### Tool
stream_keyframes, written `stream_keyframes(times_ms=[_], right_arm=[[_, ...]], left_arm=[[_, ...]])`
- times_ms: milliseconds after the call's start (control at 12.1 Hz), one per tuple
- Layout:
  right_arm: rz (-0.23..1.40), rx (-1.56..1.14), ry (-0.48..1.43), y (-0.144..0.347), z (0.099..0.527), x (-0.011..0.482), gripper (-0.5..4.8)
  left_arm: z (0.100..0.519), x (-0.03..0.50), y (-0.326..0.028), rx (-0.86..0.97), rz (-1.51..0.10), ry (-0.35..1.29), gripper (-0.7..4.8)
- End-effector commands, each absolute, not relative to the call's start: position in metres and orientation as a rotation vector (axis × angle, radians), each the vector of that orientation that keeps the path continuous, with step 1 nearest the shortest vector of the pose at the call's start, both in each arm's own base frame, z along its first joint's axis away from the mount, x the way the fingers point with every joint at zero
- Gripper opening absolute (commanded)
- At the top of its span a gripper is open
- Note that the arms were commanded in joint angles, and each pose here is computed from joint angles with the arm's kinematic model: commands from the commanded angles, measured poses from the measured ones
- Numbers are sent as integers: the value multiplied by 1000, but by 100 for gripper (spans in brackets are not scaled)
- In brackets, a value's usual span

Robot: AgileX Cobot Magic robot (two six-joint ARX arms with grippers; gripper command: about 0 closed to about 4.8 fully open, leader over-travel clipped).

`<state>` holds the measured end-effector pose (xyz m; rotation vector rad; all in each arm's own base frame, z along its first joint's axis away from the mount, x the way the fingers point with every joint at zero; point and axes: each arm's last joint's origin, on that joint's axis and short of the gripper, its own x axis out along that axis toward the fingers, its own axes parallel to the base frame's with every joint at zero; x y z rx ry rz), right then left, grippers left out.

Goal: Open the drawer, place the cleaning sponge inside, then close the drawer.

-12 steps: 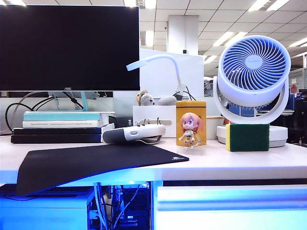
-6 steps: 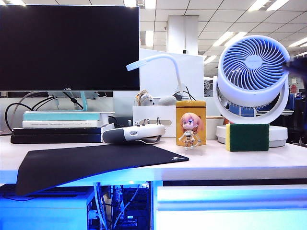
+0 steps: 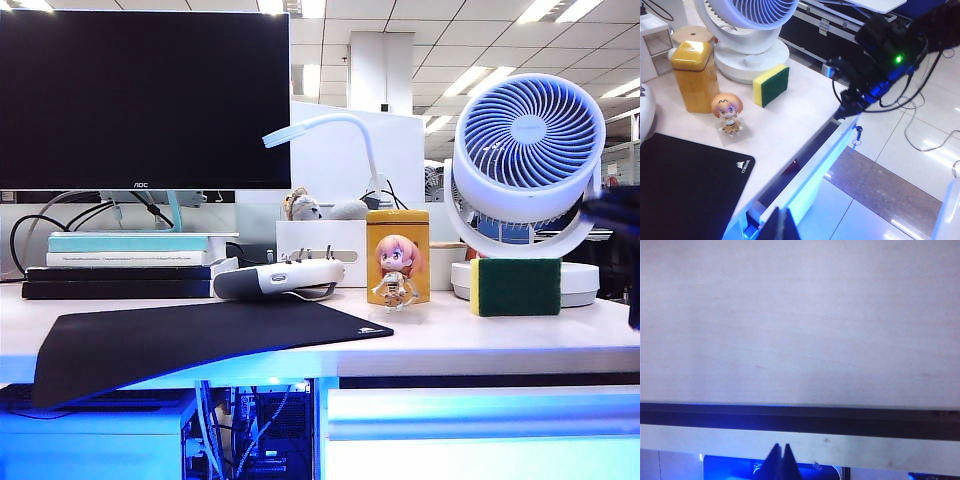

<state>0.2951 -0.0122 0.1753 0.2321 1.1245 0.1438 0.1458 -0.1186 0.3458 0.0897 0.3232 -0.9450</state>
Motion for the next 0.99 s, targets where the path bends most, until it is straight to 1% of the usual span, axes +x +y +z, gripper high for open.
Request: stream_keyframes(times_ms=[82,412,577,741,988], right_arm=[[120,210,1132,-12,156,288,-9],[101,203,1130,-13,141,294,-9],[97,205,1131,-13,139,295,-9],[95,202,1090,-13,140,298,-9],[66,186,1108,-14,130,301,-9]], left_arm=[[348,145,-118,94,-951,306,-6],[348,145,-118,94,-952,307,-6],[348,145,-118,94,-952,307,-6],[348,145,-118,94,-951,307,-6],[348,145,-118,94,-950,307,-6]])
